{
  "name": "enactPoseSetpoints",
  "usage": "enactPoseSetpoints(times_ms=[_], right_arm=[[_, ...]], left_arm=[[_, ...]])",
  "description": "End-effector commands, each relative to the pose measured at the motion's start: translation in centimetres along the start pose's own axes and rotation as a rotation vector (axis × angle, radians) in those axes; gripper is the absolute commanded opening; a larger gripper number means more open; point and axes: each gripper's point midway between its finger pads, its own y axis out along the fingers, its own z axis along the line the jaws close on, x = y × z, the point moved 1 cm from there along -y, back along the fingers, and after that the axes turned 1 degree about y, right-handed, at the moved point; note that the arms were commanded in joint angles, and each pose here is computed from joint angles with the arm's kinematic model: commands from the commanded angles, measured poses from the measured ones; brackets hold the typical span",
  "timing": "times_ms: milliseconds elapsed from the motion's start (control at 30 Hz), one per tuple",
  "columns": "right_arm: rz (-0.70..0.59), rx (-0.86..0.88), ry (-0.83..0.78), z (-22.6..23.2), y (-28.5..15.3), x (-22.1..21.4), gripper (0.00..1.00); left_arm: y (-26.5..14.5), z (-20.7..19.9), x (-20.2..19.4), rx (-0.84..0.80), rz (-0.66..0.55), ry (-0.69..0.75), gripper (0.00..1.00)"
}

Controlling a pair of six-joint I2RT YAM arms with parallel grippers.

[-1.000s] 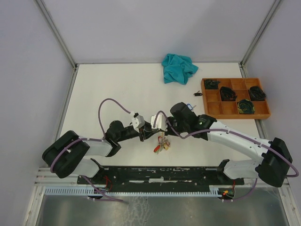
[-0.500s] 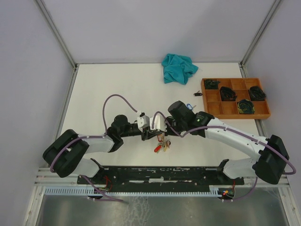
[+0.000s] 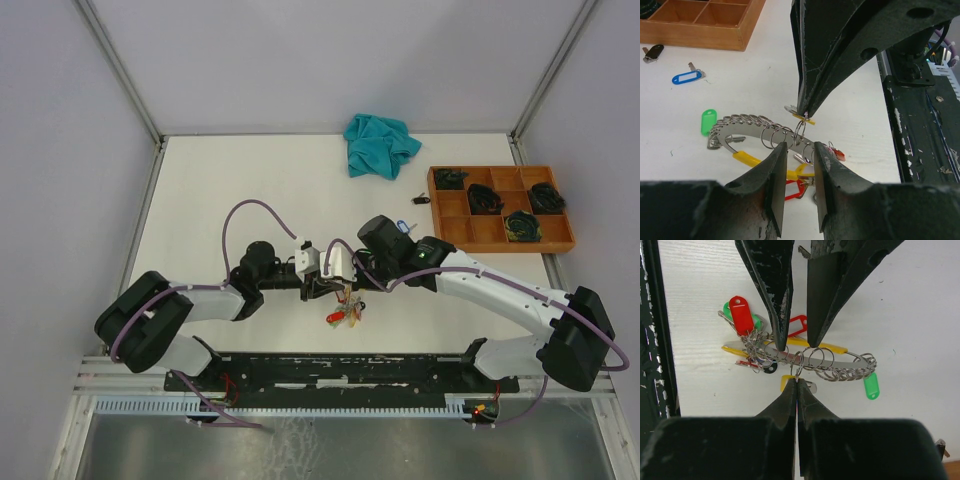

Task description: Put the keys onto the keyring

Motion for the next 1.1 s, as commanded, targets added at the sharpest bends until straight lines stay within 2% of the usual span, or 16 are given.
enactPoseSetpoints(times_ms=[0, 233, 500, 1067], right_arm=[[-0.115, -0.046, -0.05, -1.6, -0.9, 3.7, 0.01], [-0.147, -0.103, -0.043, -2.0, -1.1, 3.7, 0.01], [-0.157, -0.101, -0.046, -1.8, -1.2, 3.6, 0.01], [-0.197, -0.079, -0.057, -1.4, -1.5, 4.4, 0.01]], left_arm=[[0.2, 0.3, 1.5, -0.004, -0.036, 0.095, 0.34], [-1.4, 1.1, 2.5, 0.116, -0.143, 0.094, 0.34], [-1.9, 0.6, 3.2, 0.086, -0.215, 0.082, 0.35], [-0.7, 0.5, 2.8, 0.003, -0.218, 0.03, 0.34]])
